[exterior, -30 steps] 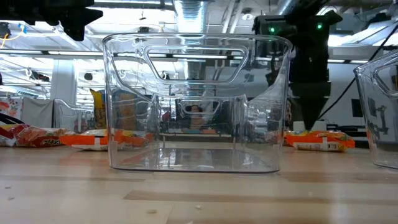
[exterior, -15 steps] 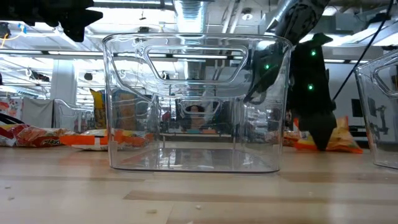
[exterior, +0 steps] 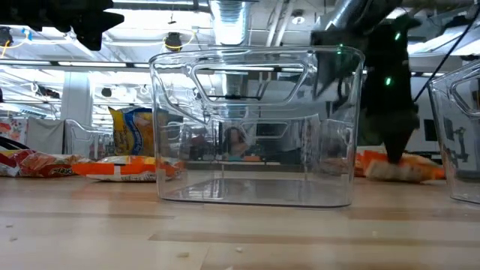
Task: Sort Maruchan noodles
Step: Put the top right orange noodle pack into the bottom transparent bin, then put the top red noodle pack into the middle transparent bin
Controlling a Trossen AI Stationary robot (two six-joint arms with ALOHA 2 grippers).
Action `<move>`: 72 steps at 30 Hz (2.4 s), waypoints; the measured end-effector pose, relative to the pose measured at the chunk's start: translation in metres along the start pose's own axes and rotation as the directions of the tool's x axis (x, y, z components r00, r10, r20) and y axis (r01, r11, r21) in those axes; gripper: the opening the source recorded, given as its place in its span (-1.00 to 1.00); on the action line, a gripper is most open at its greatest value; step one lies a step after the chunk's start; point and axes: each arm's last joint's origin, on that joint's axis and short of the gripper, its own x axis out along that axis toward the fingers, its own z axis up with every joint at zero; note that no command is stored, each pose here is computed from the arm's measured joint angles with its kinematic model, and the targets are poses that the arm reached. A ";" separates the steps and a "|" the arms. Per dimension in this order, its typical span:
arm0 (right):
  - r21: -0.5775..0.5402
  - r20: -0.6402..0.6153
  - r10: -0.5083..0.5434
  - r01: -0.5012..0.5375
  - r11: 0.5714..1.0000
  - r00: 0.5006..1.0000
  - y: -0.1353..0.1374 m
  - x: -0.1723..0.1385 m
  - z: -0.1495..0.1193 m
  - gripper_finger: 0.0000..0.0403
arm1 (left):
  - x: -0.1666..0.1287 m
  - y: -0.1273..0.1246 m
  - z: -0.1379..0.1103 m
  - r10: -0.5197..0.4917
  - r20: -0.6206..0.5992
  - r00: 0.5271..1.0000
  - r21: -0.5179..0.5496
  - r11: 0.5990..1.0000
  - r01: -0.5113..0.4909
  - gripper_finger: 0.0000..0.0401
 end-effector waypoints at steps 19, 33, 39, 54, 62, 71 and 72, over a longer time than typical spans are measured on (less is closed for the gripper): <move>-0.168 0.456 0.510 -0.493 0.854 0.729 -0.044 -0.175 -0.076 -0.97 | 0.000 0.000 0.000 0.000 0.002 1.000 0.000 1.000 0.000 -0.15; -0.051 0.322 0.708 -0.735 0.676 0.629 -0.008 -0.209 -0.153 -0.97 | 0.000 0.000 0.000 0.000 0.000 1.000 0.000 1.000 0.000 -0.15; -0.003 0.281 0.669 -0.696 0.718 0.688 0.021 -0.201 -0.161 -0.81 | 0.000 0.000 0.000 0.000 0.000 1.000 0.000 1.000 0.000 -0.15; -0.051 0.431 0.547 -0.586 0.809 0.717 0.013 -0.196 -0.138 -0.68 | 0.000 0.000 0.001 0.000 0.009 1.000 0.001 1.000 0.000 -0.15; 0.133 0.686 0.149 -0.324 0.937 0.712 -0.001 -0.174 -0.080 -0.67 | 0.000 0.000 0.001 0.000 0.009 1.000 0.001 1.000 0.000 -0.15; 0.320 0.450 -0.138 -0.015 0.947 0.882 -0.025 -0.089 -0.022 -0.40 | 0.000 0.000 0.000 0.000 0.002 1.000 0.001 1.000 0.000 -0.15; 0.347 0.428 -0.158 -0.001 0.938 0.890 -0.030 -0.080 -0.019 -0.34 | 0.000 0.000 0.000 0.000 0.001 1.000 0.001 1.000 0.000 -0.15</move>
